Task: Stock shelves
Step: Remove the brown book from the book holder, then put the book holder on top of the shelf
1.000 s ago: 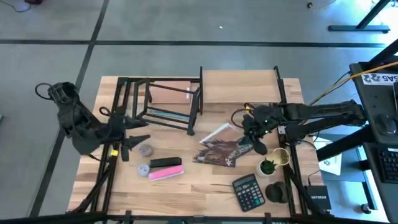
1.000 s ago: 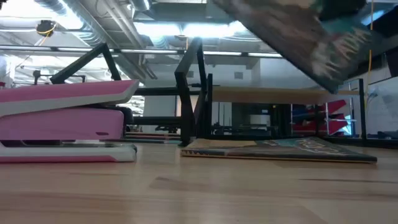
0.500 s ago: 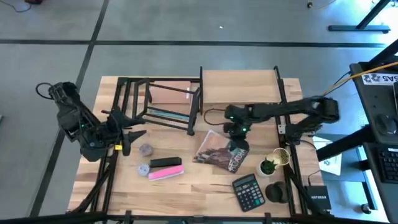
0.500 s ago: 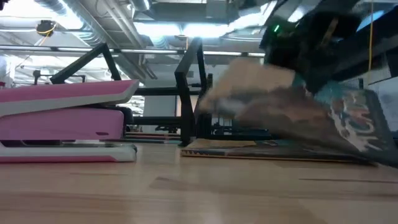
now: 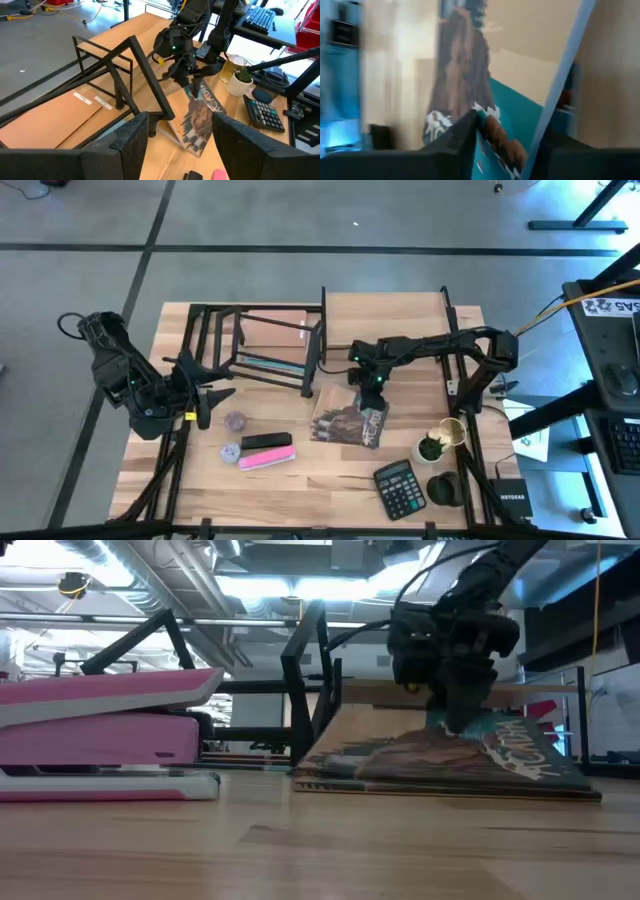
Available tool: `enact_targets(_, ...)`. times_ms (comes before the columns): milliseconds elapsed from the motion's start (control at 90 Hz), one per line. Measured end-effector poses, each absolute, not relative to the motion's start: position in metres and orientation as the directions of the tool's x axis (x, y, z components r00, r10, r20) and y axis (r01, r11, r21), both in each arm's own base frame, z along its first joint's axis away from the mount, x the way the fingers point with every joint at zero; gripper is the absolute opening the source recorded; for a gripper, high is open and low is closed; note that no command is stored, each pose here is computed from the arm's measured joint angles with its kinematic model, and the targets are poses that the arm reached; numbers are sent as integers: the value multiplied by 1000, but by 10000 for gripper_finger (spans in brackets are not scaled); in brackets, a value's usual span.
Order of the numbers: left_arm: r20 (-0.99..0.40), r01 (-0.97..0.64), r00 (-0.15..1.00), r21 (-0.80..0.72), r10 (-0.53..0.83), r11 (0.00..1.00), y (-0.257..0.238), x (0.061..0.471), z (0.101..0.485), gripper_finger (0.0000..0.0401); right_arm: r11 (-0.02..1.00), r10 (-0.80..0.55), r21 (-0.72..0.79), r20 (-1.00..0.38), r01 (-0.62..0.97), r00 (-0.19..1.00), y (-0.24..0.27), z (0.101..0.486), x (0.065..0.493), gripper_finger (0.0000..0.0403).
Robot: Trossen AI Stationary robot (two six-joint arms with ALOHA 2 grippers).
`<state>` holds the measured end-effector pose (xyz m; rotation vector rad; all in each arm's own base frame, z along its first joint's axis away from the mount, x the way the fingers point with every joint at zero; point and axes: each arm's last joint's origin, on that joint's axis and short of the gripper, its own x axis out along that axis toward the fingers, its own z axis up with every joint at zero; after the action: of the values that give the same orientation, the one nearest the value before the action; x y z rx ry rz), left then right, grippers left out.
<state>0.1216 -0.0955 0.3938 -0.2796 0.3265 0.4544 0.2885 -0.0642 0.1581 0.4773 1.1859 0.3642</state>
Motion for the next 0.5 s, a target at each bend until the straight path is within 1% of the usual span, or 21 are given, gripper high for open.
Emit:
enact_targets(100,-367,-470,848,-188,383,862,-96,122,394,198,867,483,496,-818,-41,314,-66,169,292,154)
enact_targets(200,-367,-472,846,-181,386,863,-97,123,393,198,874,483,472,-819,-114,311,-65,180,297,171)
enact_targets(311,-368,-475,843,-170,392,864,-100,125,391,198,899,433,386,-852,-206,295,-57,181,300,173)
enact_targets(433,-373,-476,839,-154,395,866,-103,128,389,198,938,309,246,-913,-244,266,-49,179,302,170)
enact_targets(500,-374,-477,838,-149,397,866,-104,129,388,198,946,274,207,-923,-250,270,-48,183,300,170)
